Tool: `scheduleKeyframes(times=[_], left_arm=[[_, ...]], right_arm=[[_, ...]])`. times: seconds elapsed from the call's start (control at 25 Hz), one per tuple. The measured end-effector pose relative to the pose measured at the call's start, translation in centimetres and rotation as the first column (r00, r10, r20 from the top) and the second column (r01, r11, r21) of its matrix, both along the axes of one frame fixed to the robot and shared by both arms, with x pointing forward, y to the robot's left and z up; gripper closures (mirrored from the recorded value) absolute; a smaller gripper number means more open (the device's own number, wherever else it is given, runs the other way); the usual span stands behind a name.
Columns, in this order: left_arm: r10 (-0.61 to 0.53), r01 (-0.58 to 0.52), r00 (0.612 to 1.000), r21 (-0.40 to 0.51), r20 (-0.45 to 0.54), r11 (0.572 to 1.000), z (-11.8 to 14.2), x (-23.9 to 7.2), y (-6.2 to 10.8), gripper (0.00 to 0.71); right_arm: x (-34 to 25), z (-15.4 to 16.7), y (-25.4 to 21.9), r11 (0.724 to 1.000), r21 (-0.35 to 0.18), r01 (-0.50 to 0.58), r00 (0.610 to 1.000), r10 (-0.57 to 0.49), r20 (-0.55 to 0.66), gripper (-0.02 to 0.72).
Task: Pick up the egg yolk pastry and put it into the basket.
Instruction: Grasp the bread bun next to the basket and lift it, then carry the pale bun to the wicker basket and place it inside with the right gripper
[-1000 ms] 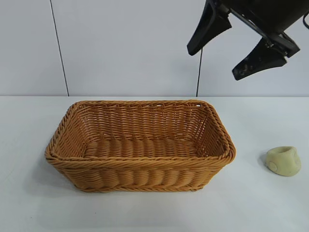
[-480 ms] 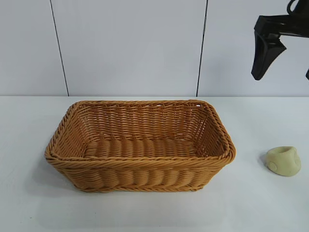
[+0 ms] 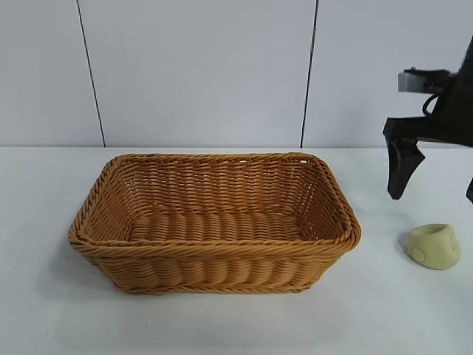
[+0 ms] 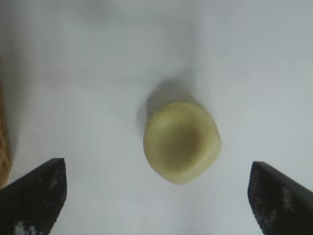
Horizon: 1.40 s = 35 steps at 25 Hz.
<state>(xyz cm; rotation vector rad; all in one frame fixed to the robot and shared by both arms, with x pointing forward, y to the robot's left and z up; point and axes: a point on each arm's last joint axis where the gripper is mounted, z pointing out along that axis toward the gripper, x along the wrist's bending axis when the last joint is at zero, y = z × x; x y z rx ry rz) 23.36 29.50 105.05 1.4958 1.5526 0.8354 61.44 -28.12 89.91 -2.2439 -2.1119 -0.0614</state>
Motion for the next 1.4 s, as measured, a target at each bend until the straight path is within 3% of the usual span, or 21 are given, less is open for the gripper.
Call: scheduleKeyframes(times=[0.16, 0.24, 0.44, 0.52, 0.68, 0.88, 1.16, 1.4], left_arm=[[0.000, 0.000, 1.000, 0.000, 0.000, 1.000, 0.0, 0.0, 0.0, 0.015], [0.000, 0.000, 1.000, 0.000, 0.000, 1.000, 0.0, 0.0, 0.0, 0.015], [0.000, 0.000, 1.000, 0.000, 0.000, 1.000, 0.0, 0.0, 0.0, 0.015], [0.000, 0.000, 1.000, 0.000, 0.000, 1.000, 0.0, 0.0, 0.0, 0.015], [0.000, 0.000, 1.000, 0.000, 0.000, 1.000, 0.0, 0.0, 0.0, 0.015], [0.000, 0.000, 1.000, 0.000, 0.000, 1.000, 0.0, 0.0, 0.0, 0.015], [0.000, 0.000, 1.000, 0.000, 0.000, 1.000, 0.0, 0.0, 0.0, 0.015], [0.000, 0.000, 1.000, 0.000, 0.000, 1.000, 0.0, 0.0, 0.0, 0.015]], right_arm=[[0.0, -0.5, 0.0, 1.000, -0.003, -0.002, 1.000, 0.002, -0.009, 0.036], [0.1, -0.6, -0.1, 1.000, -0.006, -0.004, 1.000, 0.004, -0.007, 0.147], [0.1, -0.5, -0.1, 1.000, -0.011, -0.008, 1.000, 0.008, -0.004, 0.517], [0.1, -0.4, -0.1, 1.000, -0.010, -0.008, 1.000, 0.008, -0.010, 0.577], [0.5, 0.6, 0.0, 1.000, -0.007, -0.014, 0.999, 0.014, -0.035, 0.608], [1.9, 4.2, 0.1, 0.999, 0.002, -0.052, 0.997, 0.052, -0.058, 0.610], [3.6, 12.4, 0.2, 0.997, 0.000, -0.071, 0.981, 0.070, 0.180, 0.610], [3.3, 15.6, 0.5, 0.997, 0.033, -0.067, 0.963, 0.056, 0.265, 0.610]])
